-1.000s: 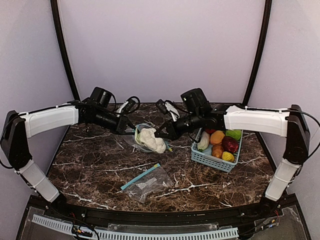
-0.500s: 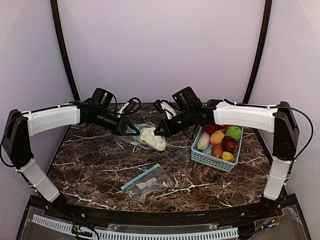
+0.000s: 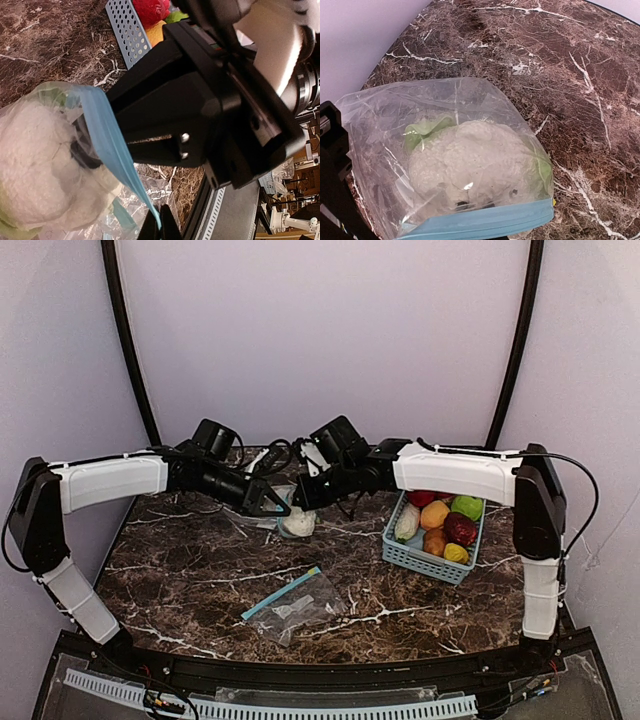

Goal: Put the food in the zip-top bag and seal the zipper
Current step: Place the fake vegetable in the zipper food storage bag.

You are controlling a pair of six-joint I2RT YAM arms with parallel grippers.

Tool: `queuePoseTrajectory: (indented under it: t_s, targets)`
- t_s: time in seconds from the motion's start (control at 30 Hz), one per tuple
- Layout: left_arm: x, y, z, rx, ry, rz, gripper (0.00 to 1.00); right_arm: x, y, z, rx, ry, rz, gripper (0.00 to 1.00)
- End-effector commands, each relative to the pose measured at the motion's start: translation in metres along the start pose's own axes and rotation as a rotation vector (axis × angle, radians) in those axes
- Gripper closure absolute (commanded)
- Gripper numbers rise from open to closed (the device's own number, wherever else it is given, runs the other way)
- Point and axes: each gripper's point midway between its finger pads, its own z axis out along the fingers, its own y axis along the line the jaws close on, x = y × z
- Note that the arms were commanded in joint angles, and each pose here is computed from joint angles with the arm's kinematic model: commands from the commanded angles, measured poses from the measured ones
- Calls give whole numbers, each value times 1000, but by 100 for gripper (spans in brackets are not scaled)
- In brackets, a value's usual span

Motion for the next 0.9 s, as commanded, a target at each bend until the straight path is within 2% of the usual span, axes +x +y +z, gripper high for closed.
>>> queuePoseTrajectory:
  t_s: [0.0, 0.13, 0.3, 0.57, 0.7, 0.87]
  targets:
    - [0, -15, 1, 79, -19, 3, 99, -14, -3, 6, 56, -56, 29, 100]
    - [-1, -6, 2, 37, -39, -20, 99, -9, -4, 9, 48, -58, 25, 100]
    - [5, 27, 5, -62, -24, -121, 99, -7, 5, -5, -8, -85, 20, 67]
    - [-4, 46, -9, -99, -81, -183, 99, 7, 4, -31, -18, -70, 5, 32]
    - [-5, 48, -11, -102, -88, -186, 99, 13, 11, -45, -59, -65, -15, 19]
    - [-5, 48, -11, -98, -88, -188, 99, 26, 11, -49, -81, -50, -6, 13]
